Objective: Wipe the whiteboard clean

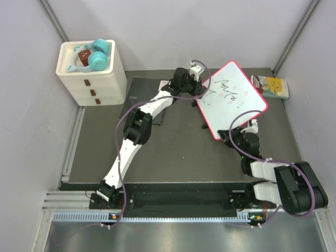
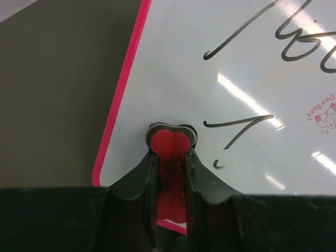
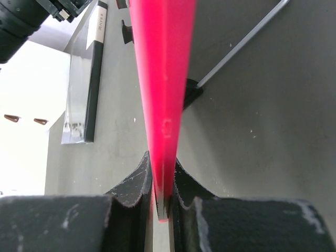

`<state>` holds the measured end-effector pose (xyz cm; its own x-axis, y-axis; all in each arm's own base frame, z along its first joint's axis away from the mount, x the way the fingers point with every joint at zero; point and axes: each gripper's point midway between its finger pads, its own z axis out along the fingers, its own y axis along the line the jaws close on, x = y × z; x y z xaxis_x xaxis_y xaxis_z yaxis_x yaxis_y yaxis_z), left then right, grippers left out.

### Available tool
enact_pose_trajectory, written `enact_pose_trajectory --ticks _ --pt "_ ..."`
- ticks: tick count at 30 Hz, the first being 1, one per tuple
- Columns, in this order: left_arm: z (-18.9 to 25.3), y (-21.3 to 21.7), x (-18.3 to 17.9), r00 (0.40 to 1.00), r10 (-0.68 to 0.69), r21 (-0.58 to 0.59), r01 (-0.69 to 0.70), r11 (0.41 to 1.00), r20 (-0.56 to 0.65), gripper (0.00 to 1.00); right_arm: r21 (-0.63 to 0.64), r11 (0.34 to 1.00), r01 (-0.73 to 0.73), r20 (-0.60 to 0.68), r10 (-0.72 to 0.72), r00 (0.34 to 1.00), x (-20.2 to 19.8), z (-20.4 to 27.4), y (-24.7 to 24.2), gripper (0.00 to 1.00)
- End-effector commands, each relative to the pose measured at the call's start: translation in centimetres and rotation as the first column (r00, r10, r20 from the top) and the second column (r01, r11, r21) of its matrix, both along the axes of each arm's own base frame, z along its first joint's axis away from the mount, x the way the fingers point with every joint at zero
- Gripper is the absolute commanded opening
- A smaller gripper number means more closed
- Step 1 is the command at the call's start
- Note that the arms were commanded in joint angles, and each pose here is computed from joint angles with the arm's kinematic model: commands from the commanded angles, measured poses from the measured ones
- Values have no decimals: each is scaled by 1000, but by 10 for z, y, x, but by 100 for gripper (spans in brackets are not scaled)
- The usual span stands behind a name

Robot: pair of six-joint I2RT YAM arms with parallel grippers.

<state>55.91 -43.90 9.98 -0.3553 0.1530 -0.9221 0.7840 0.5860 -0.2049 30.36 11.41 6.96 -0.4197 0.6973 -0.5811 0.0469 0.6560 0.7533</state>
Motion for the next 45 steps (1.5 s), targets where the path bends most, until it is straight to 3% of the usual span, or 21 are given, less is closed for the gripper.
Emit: enact_pose_trajectory --ticks 1,6,8,12,15,17,19,21,26,28,29,31,32,37,41,45 --pt "5 -32 -28 973 -229 -127 227 966 2 0 -97 990 -105 -295 72 953 -54 -76 0 0" --pt "7 -63 -103 856 -516 -203 501 841 -28 0 -97 989 -110 -289 78 954 -53 -74 2 0" --pt "-5 -69 -133 810 -583 -177 565 806 -67 0 -97 989 -110 -289 78 954 -53 -74 2 0" --pt "-30 -74 -179 760 -641 -79 636 767 -103 0 -98 989 -111 -285 79 955 -53 -74 2 0" --pt "-51 -74 -190 774 -618 6 625 781 -138 0 -99 989 -111 -285 79 955 -53 -74 1 0" --pt "-65 -65 -168 836 -525 65 540 839 -160 0 -99 989 -111 -285 79 955 -53 -74 1 0" --pt "-66 -60 -150 862 -483 63 496 866 -156 0 -98 989 -112 -282 81 956 -52 -73 2 0" --pt "-60 -49 -118 921 -356 67 370 927 -159 0 -97 989 -112 -286 80 955 -53 -74 2 0" --pt "-16 -30 -38 993 -72 -72 65 995 -91 0 -100 989 -112 -285 80 955 -52 -74 2 0" --pt "-18 -29 -24 995 -46 -115 35 993 -94 0 -100 988 -116 -286 83 955 -53 -74 2 0" --pt "10 -30 -9 997 -33 -193 20 981 -69 0 -100 988 -118 -286 85 955 -52 -74 2 0" --pt "6 -35 -8 989 -104 -277 70 958 -110 0 -99 988 -122 -287 90 954 -53 -74 3 0" --pt "35 -39 -2 990 -118 -345 85 935 -75 0 -98 988 -122 -288 89 954 -53 -74 3 0" --pt "50 -50 -4 992 -120 -339 124 932 32 0 -96 987 -131 -286 99 953 -53 -74 4 0" --pt "51 -47 5 996 -63 -345 79 935 58 0 -95 986 -135 -286 103 953 -53 -74 5 0" --pt "65 -60 -5 990 -94 -385 127 914 103 0 -94 986 -136 -284 104 953 -53 -74 5 0"
